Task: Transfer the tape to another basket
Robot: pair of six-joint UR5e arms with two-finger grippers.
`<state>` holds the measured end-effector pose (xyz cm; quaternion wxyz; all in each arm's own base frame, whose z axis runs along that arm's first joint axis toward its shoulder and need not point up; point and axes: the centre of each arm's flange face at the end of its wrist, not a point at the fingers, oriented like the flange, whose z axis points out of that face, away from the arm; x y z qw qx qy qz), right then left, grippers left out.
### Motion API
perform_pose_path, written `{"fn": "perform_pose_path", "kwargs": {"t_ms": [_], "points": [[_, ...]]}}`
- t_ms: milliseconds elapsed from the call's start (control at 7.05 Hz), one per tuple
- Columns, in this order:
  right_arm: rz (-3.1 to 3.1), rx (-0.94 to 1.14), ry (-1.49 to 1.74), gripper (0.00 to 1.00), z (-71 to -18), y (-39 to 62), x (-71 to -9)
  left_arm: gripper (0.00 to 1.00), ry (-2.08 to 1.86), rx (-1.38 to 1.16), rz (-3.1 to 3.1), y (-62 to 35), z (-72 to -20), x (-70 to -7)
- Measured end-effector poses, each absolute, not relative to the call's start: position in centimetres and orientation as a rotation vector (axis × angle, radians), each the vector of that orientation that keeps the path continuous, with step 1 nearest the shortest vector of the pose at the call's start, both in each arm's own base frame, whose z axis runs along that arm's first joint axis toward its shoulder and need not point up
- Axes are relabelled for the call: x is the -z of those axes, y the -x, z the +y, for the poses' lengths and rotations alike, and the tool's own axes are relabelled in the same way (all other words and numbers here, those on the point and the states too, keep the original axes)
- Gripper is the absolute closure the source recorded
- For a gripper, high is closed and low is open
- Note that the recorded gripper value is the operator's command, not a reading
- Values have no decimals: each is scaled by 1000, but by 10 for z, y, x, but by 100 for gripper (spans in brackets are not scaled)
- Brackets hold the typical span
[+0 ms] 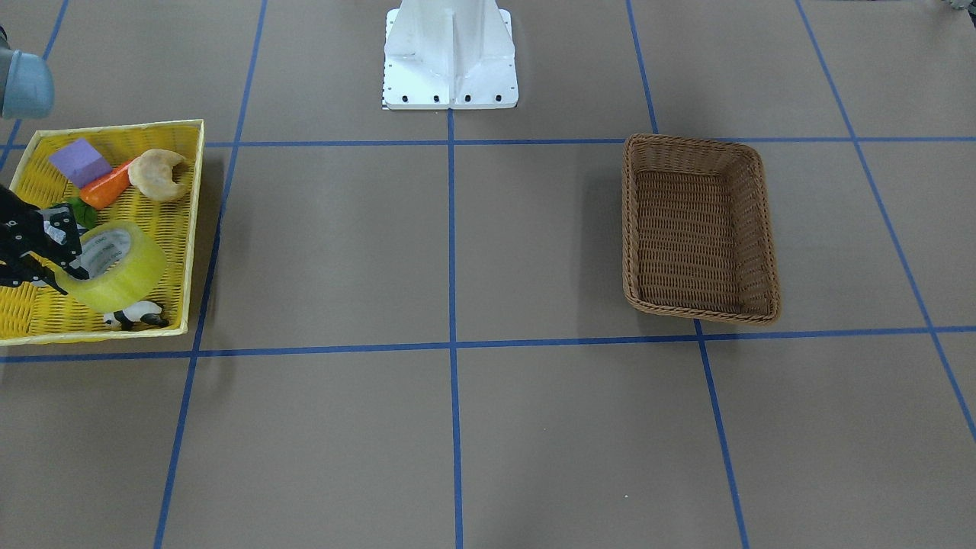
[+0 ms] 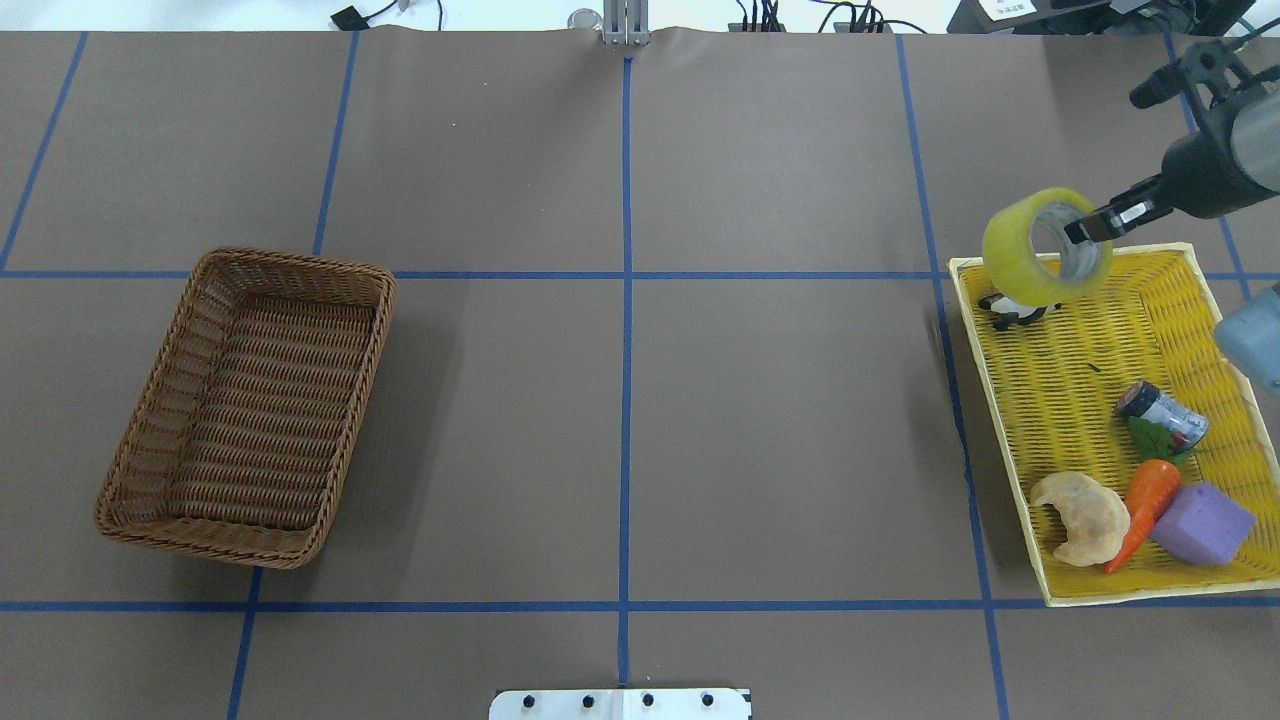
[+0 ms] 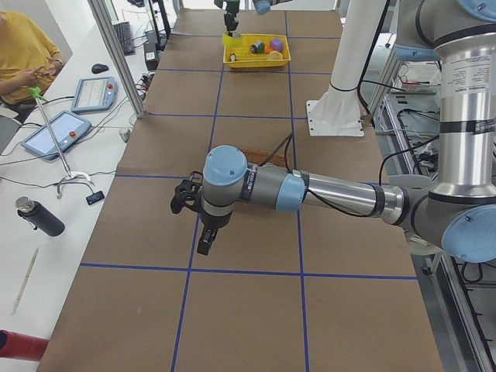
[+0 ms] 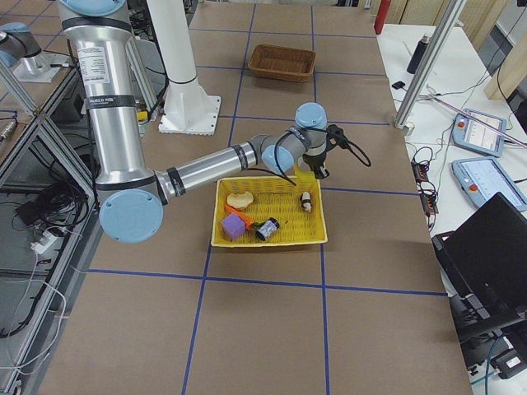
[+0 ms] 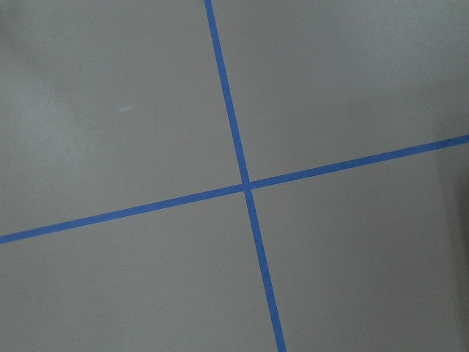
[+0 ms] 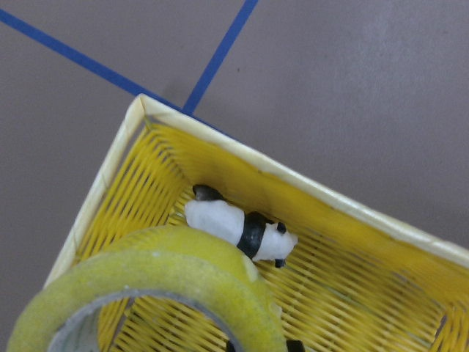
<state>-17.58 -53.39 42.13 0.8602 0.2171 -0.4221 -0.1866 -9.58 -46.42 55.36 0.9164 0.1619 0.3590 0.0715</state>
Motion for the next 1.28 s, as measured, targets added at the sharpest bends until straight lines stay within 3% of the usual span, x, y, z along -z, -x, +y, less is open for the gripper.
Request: {"fn": "perform_pose_path", "kwargs": {"t_ms": [567, 1276], "points": [[-1030, 223, -458, 100, -555, 262, -291, 1, -485, -222, 778, 90, -470, -524], [-1091, 46, -549, 100, -496, 415, -172, 1, -623, -261, 958, 6, -503, -445]]}}
